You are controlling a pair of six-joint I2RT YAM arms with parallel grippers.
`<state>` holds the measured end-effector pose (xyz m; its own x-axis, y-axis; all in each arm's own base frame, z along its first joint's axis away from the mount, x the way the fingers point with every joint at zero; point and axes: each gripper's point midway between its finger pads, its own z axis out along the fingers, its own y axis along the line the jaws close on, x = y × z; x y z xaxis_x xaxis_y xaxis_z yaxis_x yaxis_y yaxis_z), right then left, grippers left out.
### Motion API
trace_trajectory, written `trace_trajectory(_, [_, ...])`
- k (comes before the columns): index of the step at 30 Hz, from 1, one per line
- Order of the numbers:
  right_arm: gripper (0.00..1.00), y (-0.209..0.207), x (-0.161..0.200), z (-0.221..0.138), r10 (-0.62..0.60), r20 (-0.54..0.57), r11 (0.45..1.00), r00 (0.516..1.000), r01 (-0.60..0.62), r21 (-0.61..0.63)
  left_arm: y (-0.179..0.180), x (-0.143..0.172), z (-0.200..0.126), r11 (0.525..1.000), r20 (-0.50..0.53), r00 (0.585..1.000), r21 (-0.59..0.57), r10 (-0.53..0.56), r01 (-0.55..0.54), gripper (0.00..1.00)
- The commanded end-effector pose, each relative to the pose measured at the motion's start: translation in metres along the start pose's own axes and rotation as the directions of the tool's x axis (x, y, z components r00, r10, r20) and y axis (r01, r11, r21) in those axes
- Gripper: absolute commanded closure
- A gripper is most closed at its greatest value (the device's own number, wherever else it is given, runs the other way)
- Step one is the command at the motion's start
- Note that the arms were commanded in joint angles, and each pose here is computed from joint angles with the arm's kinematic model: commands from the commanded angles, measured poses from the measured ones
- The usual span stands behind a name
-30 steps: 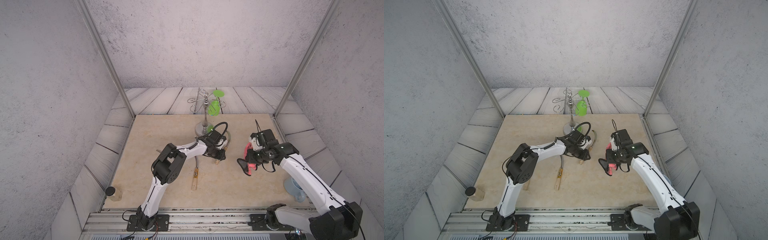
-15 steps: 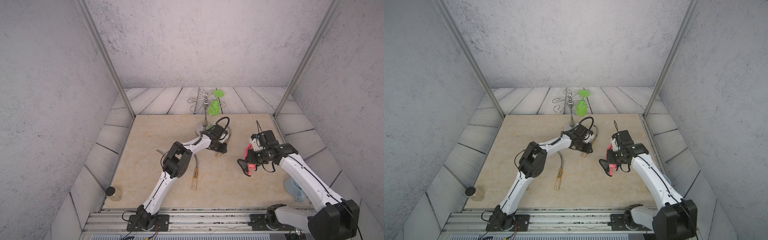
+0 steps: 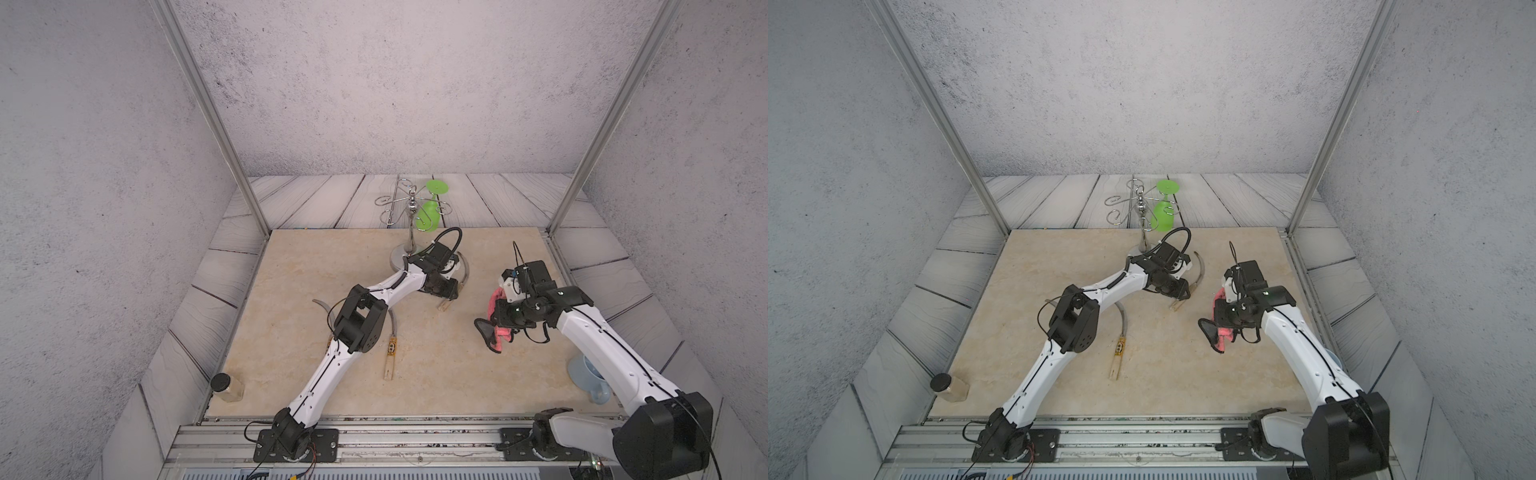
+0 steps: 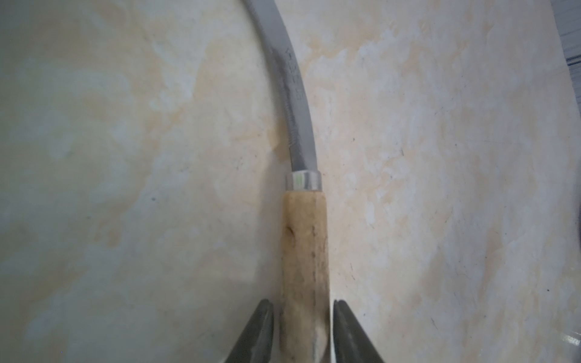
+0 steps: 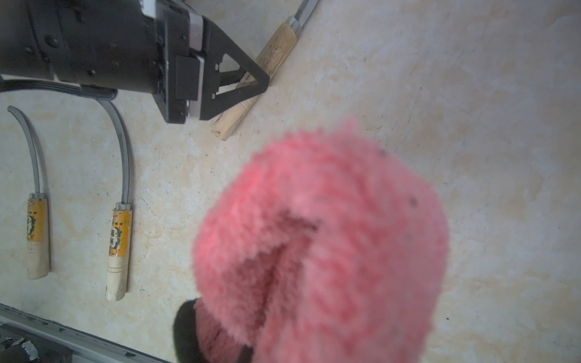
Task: Wipe small sickles with rags
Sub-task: Place the small sickle at the center of the board, then pick up the small sickle from the center of the board.
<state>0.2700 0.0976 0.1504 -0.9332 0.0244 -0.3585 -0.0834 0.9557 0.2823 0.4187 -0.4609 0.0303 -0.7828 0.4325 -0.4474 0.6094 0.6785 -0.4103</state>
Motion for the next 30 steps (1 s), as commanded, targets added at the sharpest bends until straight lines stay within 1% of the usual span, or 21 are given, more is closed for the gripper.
trace_trajectory(1, [0.82,0.000,0.002,0.004,-0.004,-0.015,1.000,1.000,0.004,-0.009,0.001,0.002,-0.004,1.000,-0.019,1.000,0.001,-0.002,0.002,0.63])
trace_trajectory(4, [0.82,-0.001,0.003,0.004,-0.002,-0.016,1.000,1.000,0.002,-0.007,-0.007,0.002,-0.019,1.000,-0.015,1.000,0.014,-0.008,0.008,0.61])
trace_trajectory(7, [0.82,-0.002,0.003,0.004,0.001,-0.017,1.000,1.000,-0.001,-0.007,-0.020,0.004,-0.050,1.000,0.018,1.000,0.022,-0.017,0.017,0.60])
trace_trajectory(11, [0.81,0.000,0.006,0.004,0.003,-0.026,1.000,1.000,-0.003,-0.016,-0.026,0.030,-0.090,0.999,0.055,0.998,-0.010,-0.043,0.044,0.56])
trace_trajectory(14, [0.81,0.001,0.009,0.005,0.002,-0.034,1.000,0.999,-0.003,-0.026,-0.025,0.059,-0.125,0.996,0.088,0.994,-0.052,-0.070,0.075,0.55])
trace_trajectory(18, [0.80,0.002,0.013,0.004,-0.004,-0.061,0.999,0.998,0.002,-0.033,-0.017,0.111,-0.163,0.985,0.083,0.990,-0.119,-0.116,0.126,0.54])
trace_trajectory(19, [0.80,0.002,0.015,0.004,-0.003,-0.066,0.999,0.998,0.001,-0.032,-0.013,0.127,-0.169,0.980,0.067,0.989,-0.142,-0.131,0.140,0.54])
trace_trajectory(22, [0.80,0.004,0.017,0.003,0.001,-0.074,0.999,0.997,-0.004,-0.040,-0.005,0.165,-0.180,0.968,0.018,0.986,-0.187,-0.168,0.168,0.54])
trace_trajectory(25, [0.79,0.004,0.020,0.002,0.008,-0.080,0.999,0.997,-0.011,-0.038,0.000,0.196,-0.183,0.959,-0.032,0.979,-0.208,-0.203,0.192,0.54])
trace_trajectory(30, [0.79,0.004,0.024,0.002,0.019,-0.090,0.999,0.996,-0.022,-0.037,0.004,0.235,-0.188,0.947,-0.087,0.968,-0.245,-0.235,0.208,0.54])
